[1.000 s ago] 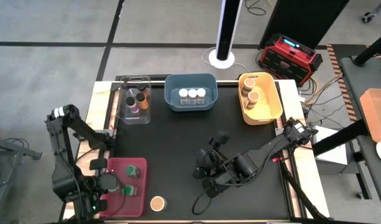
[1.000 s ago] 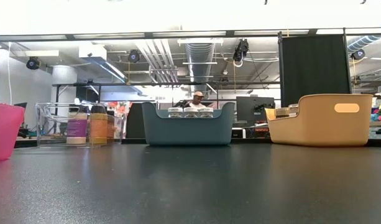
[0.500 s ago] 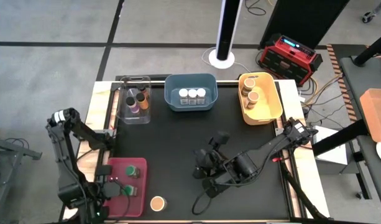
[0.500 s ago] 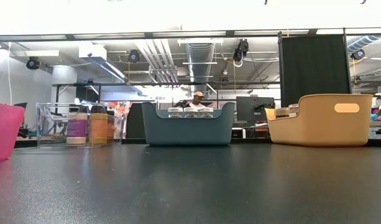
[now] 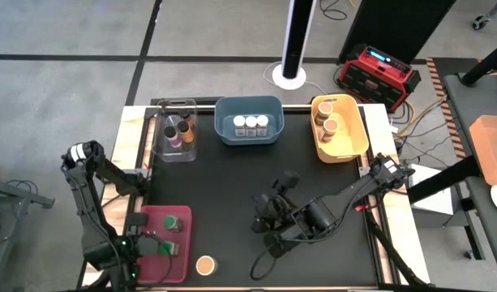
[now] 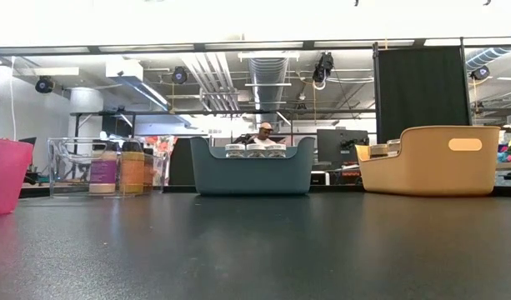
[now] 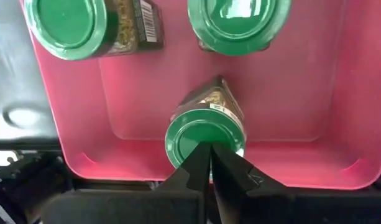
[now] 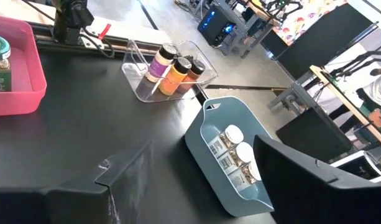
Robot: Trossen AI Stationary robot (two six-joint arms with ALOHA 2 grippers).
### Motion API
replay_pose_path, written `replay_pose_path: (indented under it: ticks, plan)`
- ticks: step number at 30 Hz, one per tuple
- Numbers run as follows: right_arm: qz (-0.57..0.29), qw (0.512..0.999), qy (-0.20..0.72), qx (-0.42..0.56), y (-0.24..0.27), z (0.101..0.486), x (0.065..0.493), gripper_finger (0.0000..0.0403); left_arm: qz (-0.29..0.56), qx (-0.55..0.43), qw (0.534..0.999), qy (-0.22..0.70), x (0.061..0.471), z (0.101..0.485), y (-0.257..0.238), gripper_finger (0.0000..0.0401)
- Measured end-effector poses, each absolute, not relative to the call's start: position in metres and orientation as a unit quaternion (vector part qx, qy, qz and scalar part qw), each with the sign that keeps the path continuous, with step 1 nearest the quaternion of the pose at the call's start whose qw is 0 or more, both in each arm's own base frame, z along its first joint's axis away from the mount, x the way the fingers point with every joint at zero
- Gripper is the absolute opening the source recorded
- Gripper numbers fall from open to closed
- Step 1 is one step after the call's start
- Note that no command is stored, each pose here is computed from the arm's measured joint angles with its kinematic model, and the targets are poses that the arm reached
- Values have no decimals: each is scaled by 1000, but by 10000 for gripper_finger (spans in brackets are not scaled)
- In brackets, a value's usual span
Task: Sort spices by type
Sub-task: Adjust the green seasoning bottle
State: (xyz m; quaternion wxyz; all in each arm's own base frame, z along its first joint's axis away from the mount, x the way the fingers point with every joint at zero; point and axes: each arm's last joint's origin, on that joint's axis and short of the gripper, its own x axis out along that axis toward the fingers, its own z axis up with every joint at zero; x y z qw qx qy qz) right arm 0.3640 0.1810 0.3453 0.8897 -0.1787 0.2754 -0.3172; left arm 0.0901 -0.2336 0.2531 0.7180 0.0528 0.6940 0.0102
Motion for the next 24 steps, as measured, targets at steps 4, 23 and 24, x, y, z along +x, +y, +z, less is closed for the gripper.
replay_pose_path:
  ticks: [4,23,24]
  plan:
    - [-317,890,275,-178,181,345,364,272,-15,79,716,694,90,253,-234,0]
    - [-316,892,271,-177,182,346,365,252,-31,110,718,686,90,259,-233,0]
    - [-316,892,271,-177,182,346,365,254,-31,110,720,685,91,259,-233,0]
